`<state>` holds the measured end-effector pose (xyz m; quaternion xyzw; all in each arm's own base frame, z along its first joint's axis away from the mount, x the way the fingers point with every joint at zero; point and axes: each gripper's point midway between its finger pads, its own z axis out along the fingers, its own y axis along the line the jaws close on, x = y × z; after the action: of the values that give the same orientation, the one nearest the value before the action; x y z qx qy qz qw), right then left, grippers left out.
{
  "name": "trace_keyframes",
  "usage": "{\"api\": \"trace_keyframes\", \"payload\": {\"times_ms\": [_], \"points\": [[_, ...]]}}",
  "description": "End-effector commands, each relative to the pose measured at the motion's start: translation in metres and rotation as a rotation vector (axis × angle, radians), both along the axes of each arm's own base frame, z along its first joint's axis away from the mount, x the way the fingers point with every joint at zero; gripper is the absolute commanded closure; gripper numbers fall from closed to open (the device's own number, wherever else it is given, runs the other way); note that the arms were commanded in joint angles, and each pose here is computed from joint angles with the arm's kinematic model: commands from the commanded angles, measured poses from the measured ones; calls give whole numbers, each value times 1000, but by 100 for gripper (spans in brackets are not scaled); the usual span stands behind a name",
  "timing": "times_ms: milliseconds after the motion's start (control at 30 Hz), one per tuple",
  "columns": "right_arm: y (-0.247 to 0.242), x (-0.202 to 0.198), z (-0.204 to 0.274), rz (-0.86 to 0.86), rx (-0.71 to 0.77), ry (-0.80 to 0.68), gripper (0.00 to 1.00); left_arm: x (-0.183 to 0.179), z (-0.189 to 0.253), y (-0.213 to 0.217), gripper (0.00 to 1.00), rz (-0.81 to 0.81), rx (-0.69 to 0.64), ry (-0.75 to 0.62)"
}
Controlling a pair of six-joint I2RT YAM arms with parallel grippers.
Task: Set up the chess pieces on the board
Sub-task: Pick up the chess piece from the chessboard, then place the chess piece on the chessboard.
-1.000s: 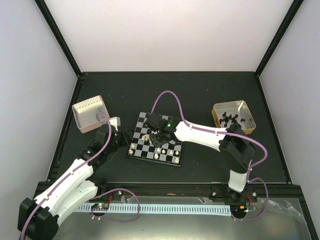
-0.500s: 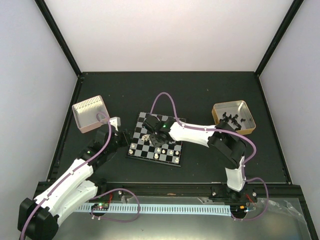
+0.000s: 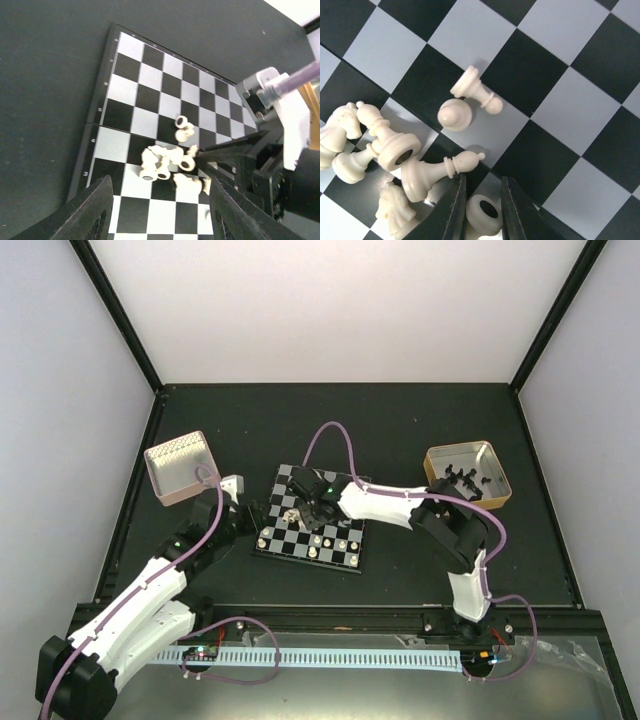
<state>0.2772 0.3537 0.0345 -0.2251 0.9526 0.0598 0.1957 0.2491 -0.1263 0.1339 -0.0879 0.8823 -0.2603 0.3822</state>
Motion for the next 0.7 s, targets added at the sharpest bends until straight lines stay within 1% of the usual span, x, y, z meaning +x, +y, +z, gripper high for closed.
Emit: {"api": "trace_keyframes", "payload": {"times_ms": [0,133,267,433,567,600,667], "points": [[-4,11,12,-63,99,-24,92,0,18,-21,45,-111,-66,-40],[-3,22,37,-120,244,-30,93,4,22,-30,45,-145,-99,-65],[-9,33,71,-200,439,2,93,5,27,-42,44,-198,-135,-100],[0,33,106,-286,743,157,93,0,37,-67,40,-312,-168,-184],[18,21,127,-310,966,338,93,-5,50,-85,36,-374,-124,-289],[21,16,130,-320,1009,402,93,-5,52,-88,35,-379,-109,-311],[32,13,148,-298,1115,467,93,-6,55,-93,34,-379,-83,-343]]}}
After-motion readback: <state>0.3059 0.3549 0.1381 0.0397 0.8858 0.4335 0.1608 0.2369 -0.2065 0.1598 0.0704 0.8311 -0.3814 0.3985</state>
